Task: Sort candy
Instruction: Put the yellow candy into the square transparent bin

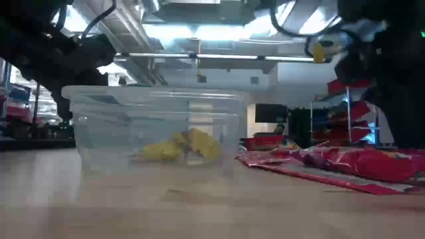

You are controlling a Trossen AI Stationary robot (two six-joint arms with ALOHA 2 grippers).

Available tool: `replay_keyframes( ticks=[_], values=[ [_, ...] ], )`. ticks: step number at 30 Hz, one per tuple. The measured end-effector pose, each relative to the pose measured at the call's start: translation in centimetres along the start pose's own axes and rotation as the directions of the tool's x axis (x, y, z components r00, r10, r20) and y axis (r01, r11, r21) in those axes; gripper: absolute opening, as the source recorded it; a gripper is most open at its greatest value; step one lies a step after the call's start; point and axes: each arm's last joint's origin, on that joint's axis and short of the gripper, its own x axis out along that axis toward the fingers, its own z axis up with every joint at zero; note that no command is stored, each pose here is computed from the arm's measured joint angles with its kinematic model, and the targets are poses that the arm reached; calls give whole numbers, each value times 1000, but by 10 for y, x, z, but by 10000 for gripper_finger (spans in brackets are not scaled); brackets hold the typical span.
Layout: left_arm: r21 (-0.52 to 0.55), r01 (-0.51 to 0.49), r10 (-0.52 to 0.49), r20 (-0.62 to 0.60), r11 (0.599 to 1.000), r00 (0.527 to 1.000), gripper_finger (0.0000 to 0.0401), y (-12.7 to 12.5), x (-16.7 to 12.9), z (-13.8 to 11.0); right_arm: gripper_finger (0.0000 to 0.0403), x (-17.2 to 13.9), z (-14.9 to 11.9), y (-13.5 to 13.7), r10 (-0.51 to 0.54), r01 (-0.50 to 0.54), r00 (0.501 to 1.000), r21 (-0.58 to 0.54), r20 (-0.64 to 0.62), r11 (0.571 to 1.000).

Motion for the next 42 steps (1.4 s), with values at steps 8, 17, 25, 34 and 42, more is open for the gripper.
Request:
replay_keyframes(
  ticks=[8,17,25,34,42],
  values=[
    [-4,1,-1,1,1000,1000,0,0,0,0,140,3,6,1,-55,41,992,122,111,992],
    [-9,6,-6,-5,1000,1000,0,0,0,0,130,23,6,0,-103,95,994,172,40,980],
    [-9,8,-8,-8,1000,1000,0,0,0,0,12,23,4,1,-58,57,998,162,2,985],
    [-10,11,-11,-10,1000,1000,0,0,0,0,4,-14,4,40,-33,33,999,66,1,997],
    [-15,13,-13,-7,1000,1000,0,-1,0,0,1,-90,55,76,118,-106,910,-52,398,993]
  ],
)
